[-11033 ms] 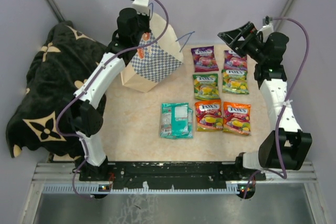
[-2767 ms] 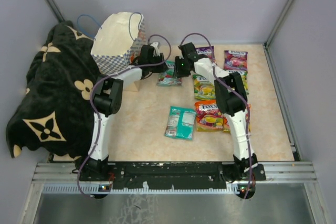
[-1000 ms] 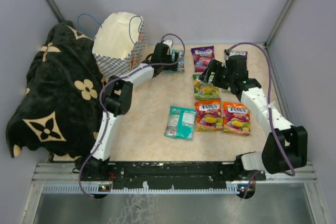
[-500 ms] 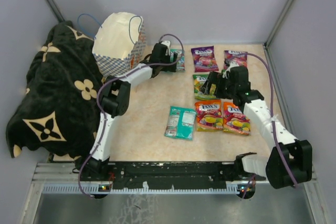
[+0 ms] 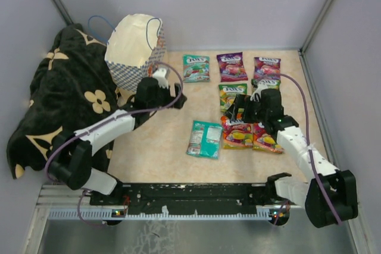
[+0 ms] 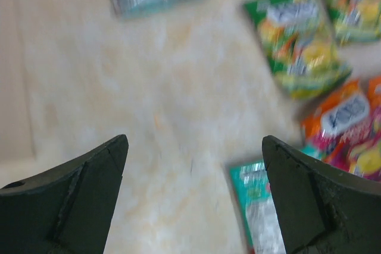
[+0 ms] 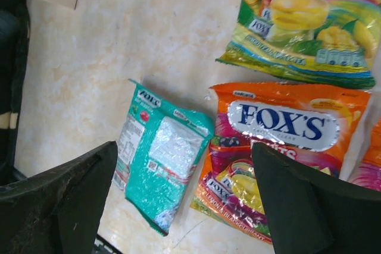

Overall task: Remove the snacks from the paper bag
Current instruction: Pick up the snack from the center of the board.

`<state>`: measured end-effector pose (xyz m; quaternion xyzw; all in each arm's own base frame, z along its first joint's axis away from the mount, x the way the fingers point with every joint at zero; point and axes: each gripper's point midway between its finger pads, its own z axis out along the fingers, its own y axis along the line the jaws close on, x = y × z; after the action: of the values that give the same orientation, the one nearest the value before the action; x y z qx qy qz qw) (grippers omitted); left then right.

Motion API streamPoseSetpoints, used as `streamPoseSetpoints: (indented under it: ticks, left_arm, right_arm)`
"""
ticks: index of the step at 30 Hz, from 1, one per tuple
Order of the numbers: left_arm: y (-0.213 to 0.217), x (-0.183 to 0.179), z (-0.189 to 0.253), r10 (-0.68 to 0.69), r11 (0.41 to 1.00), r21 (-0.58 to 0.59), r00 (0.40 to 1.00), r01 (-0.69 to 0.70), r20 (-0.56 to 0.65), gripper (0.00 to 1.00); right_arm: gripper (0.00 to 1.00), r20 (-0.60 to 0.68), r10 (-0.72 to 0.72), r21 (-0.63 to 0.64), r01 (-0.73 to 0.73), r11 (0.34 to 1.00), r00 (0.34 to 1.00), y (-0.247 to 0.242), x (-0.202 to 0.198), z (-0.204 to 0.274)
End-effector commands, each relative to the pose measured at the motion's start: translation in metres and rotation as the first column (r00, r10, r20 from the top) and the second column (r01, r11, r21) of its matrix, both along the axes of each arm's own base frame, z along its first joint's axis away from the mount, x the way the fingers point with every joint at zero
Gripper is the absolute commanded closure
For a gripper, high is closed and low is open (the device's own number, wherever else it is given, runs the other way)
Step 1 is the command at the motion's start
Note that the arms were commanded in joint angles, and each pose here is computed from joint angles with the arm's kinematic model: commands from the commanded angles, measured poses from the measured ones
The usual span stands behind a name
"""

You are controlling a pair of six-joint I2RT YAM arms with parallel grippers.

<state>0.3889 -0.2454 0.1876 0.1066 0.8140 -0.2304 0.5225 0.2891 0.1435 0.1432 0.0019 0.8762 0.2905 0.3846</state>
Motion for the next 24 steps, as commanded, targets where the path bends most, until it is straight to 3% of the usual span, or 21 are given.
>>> streamPoseSetpoints:
  ticks: [1,6,16,24]
  left_arm:
    - [-0.005,-0.070,-0.078,-0.106,0.994,-0.039,0.964,0.100,-0.242,0.01]
    - [-0.014,-0.121,-0.100,-0.237,0.971,-0.125,0.905,0.206,-0.353,0.01]
    - [-0.038,-0.140,-0.113,-0.335,0.939,-0.219,0.855,0.267,-0.396,0.04]
    - [-0.058,-0.149,-0.131,-0.330,0.943,-0.193,0.833,0.271,-0.443,0.21]
  right_arm:
    - [0.07,0.051,0.061,-0.006,-0.061,0.998,0.997,0.021,0.002,0.004]
    - [0.22,-0.009,0.105,-0.014,-0.105,0.994,0.994,0.043,-0.010,-0.015]
    - [0.47,-0.150,0.170,-0.031,-0.176,0.984,0.974,0.080,-0.057,-0.057]
    - [0.51,-0.213,0.126,-0.103,-0.150,0.983,0.969,0.071,-0.075,-0.082]
